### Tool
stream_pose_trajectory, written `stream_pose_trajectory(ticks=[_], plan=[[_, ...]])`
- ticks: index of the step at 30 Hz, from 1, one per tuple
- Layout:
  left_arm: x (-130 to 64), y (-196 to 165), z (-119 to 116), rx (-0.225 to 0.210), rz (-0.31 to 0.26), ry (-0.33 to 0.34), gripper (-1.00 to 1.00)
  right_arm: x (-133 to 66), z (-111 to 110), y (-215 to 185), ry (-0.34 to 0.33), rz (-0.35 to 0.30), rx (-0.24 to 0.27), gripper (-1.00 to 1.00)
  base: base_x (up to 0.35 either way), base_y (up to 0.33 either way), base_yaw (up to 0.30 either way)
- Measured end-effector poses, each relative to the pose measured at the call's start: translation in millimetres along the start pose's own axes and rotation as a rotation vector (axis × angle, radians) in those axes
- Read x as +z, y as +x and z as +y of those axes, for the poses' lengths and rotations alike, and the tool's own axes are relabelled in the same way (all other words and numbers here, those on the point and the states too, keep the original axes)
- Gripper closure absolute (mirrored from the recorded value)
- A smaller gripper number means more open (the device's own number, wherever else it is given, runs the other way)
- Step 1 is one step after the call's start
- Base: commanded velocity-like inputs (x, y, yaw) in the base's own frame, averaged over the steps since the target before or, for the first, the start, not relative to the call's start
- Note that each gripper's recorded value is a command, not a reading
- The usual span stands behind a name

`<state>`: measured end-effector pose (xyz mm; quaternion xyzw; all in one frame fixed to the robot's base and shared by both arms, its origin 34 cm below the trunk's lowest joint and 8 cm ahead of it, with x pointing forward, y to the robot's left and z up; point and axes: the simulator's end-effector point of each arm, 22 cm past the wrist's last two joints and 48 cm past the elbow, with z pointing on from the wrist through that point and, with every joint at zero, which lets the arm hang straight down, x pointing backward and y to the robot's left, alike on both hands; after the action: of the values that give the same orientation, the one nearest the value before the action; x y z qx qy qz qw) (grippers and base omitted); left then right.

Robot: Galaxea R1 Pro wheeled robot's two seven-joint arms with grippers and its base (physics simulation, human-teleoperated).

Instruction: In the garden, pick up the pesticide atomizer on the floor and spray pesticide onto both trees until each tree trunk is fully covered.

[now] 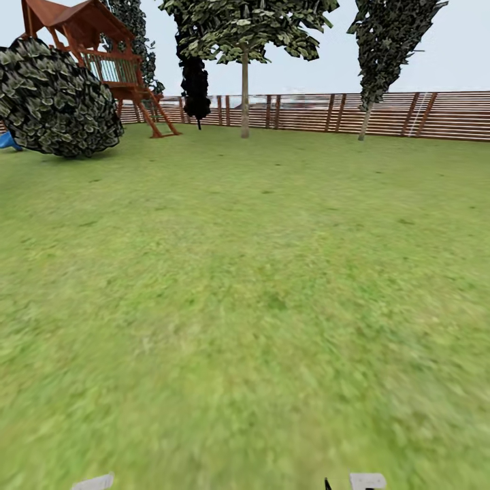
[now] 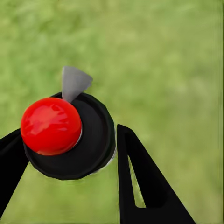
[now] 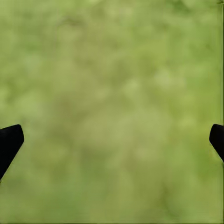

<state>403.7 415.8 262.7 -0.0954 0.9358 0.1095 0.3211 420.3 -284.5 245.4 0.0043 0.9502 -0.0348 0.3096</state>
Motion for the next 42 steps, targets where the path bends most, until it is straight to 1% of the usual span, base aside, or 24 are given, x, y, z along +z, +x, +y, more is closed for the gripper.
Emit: stream_pose_trajectory(ticks=[2, 5, 9, 42], plan=[[0.0, 0.0, 0.0, 0.000, 0.000, 0.000, 1.00, 0.1, -2.9, 0.1, 0.003, 0.000, -0.002, -1.00, 0.341, 0.000, 0.000], [-0.1, 0.4, -1.5, -0.002, 0.001, 0.002, 1.00, -0.1, 2.2, 0.5, -0.003, 0.001, 0.000, -1.00, 0.341, 0.000, 0.000], [0.2, -0.5, 1.7, 0.000, -0.001, -0.003, 1.00, -0.2, 2.4, 0.5, -0.004, 0.002, 0.001, -1.00, 0.341, 0.000, 0.000], [0.2, -0.4, 2.6, 0.001, 0.000, -0.004, 1.00, -0.1, 1.9, 0.5, -0.003, 0.001, 0.001, -1.00, 0.341, 0.000, 0.000]])
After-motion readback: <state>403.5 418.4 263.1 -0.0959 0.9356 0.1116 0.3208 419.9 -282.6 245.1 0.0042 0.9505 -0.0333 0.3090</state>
